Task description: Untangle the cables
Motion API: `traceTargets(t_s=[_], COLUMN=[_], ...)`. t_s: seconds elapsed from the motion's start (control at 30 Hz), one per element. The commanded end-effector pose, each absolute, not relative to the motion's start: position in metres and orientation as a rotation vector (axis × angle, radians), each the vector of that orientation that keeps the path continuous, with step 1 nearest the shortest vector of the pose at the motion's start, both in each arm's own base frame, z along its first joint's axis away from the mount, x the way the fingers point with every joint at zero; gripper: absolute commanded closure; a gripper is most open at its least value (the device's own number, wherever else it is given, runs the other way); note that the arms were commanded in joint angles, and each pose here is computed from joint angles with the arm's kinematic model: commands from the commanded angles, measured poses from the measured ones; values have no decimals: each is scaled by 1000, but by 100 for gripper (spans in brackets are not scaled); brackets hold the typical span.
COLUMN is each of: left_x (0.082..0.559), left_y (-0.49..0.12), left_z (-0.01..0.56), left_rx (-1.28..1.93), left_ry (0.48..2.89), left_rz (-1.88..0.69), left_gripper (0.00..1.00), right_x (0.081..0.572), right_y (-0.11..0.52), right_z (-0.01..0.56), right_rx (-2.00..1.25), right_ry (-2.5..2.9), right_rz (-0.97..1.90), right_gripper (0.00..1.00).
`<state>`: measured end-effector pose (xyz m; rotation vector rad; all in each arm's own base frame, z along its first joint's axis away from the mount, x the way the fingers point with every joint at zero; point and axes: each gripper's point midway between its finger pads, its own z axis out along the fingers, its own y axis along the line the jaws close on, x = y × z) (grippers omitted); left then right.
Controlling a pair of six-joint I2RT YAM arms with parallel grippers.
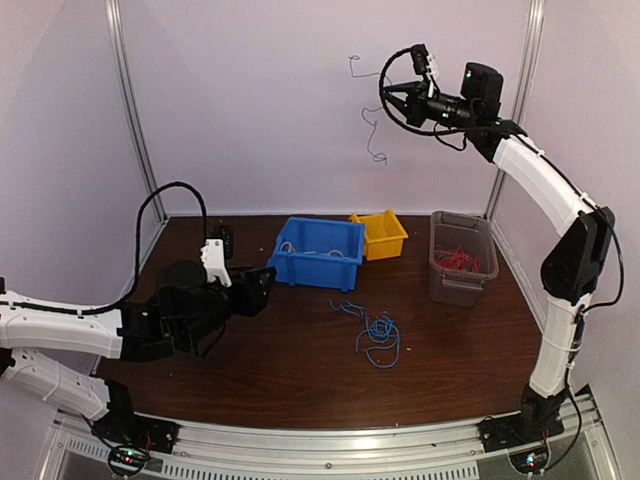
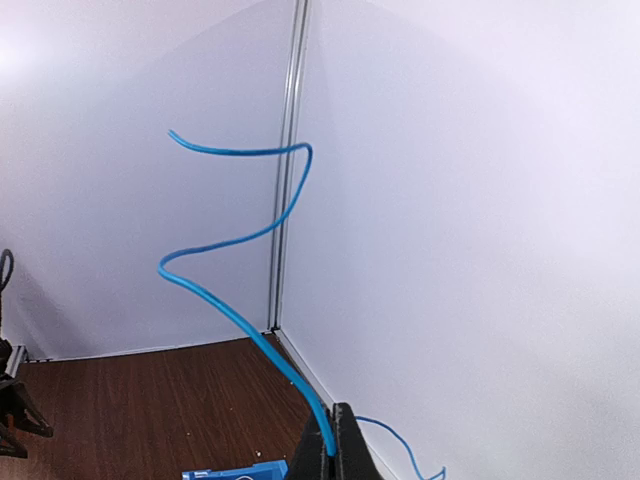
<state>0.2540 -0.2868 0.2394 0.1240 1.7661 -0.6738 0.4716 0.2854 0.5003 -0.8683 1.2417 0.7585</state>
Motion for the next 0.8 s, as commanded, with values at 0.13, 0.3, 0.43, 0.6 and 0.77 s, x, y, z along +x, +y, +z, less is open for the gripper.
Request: traceTargets(t_s=[0.13, 0.3, 0.43, 0.6, 0.77], left_x=[251, 250, 249, 249, 250], left_y=[-269, -271, -272, -271, -272], left_z=[243, 240, 236, 235, 232], left_rx=[43, 55, 57, 49, 49], left_ry=[1754, 1761, 1772, 1775, 1782], left_rz=[-686, -691, -697, -697, -696], left_gripper=[43, 44, 44, 44, 44], right_x=[534, 556, 565, 568, 581], right_y=[272, 268, 266, 266, 255], right_z=[431, 388, 355, 303, 261], right_rx=[-782, -775, -781, -798, -759], right_ry=[1403, 1487, 1549, 1641, 1755], right_rz=[688, 699, 687, 686, 602], right_gripper=[100, 100, 100, 100, 100])
